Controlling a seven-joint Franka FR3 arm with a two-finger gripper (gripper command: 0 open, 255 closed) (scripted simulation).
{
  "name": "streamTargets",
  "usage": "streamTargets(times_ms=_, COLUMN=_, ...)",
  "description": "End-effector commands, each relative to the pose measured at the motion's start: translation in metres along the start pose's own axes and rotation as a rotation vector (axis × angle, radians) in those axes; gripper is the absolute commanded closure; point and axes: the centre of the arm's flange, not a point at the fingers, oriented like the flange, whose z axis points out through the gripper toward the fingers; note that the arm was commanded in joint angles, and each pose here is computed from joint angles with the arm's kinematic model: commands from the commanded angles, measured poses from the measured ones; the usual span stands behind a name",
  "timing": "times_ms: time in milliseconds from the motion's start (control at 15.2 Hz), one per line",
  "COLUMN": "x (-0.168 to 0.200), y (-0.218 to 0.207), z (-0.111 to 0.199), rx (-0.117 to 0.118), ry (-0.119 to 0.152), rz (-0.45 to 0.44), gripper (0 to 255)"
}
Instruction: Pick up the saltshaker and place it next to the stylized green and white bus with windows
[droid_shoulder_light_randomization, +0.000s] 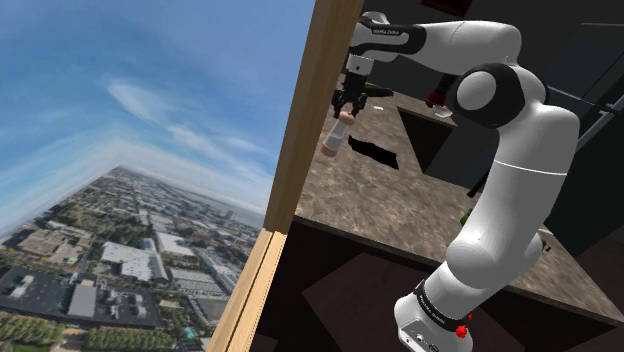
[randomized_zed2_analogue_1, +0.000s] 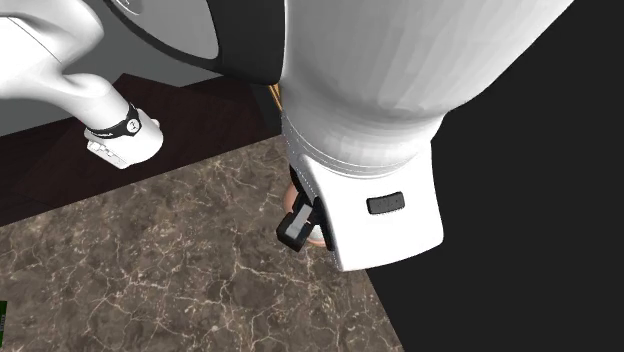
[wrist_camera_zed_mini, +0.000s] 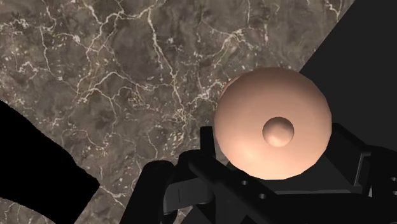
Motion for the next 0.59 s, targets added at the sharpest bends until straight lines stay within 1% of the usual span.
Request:
streamTargets(times_ms=0, x=-0.001, y=0.0, z=-0.01, rx=0.0, ry=0.0, rz=0.0, gripper=255)
streamTargets(times_ms=528, x=-0.007, y=-0.001, z=-0.052, rx=0.0, ry=0.0, rz=0.0, gripper=255)
